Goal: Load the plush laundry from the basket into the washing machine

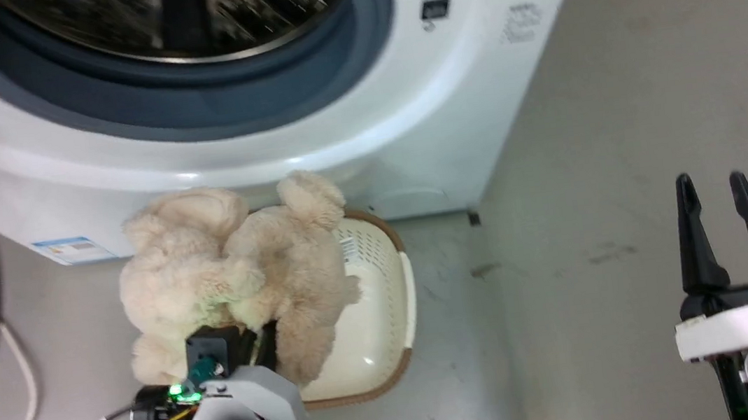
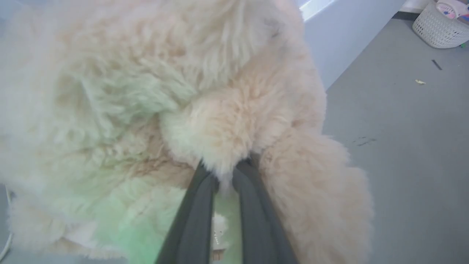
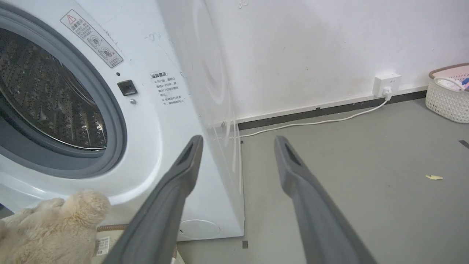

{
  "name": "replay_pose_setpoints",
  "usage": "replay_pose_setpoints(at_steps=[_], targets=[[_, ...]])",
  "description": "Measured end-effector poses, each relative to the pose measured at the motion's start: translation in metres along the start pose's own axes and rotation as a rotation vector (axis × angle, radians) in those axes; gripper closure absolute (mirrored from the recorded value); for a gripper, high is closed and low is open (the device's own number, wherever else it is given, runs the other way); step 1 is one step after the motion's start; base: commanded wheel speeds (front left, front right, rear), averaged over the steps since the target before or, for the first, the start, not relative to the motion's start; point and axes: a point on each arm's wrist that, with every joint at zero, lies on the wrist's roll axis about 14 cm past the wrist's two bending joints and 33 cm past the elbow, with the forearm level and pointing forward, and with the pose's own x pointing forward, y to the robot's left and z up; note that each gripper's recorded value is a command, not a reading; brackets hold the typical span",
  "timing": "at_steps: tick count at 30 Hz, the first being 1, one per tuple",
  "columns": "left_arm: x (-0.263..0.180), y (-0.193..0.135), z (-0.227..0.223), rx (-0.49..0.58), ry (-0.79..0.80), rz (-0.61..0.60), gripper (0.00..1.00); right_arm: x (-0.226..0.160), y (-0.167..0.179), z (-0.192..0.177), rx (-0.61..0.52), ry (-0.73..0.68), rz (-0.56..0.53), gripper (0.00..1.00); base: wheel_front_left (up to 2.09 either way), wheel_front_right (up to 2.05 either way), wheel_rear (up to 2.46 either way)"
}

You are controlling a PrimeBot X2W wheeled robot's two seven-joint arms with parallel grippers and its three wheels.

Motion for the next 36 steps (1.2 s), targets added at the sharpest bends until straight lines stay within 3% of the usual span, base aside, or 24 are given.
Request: replay_pose_setpoints(at_steps=[10, 17, 23, 31, 36], targets=[[-0.041, -0.005, 0.093, 0.007, -0.330, 0.022, 1.00, -0.002, 0.029, 0.013, 0.031, -0.037, 0.079, 0.00, 0.00, 0.00, 0.00], [-0.038, -0.004, 0.134, 0.060, -0.463, 0.021, 1.00, 0.002, 0.027, 0.001, 0.025, -0.008, 0.075, 0.00, 0.00, 0.00, 0.00], [0.001, 0.004, 0.169, 0.102, -0.519, -0.001, 1.00, 0.013, 0.020, -0.019, 0.012, 0.034, 0.057, 0.00, 0.00, 0.00, 0.00], [0.085, 0.030, 0.234, 0.168, -0.530, -0.014, 1.00, 0.027, -0.004, -0.058, -0.004, 0.113, -0.008, 0.00, 0.00, 0.00, 0.00], [0.137, 0.047, 0.238, 0.212, -0.468, 0.007, 1.00, 0.037, -0.013, -0.070, 0.006, 0.128, -0.032, 0.00, 0.00, 0.00, 0.00]])
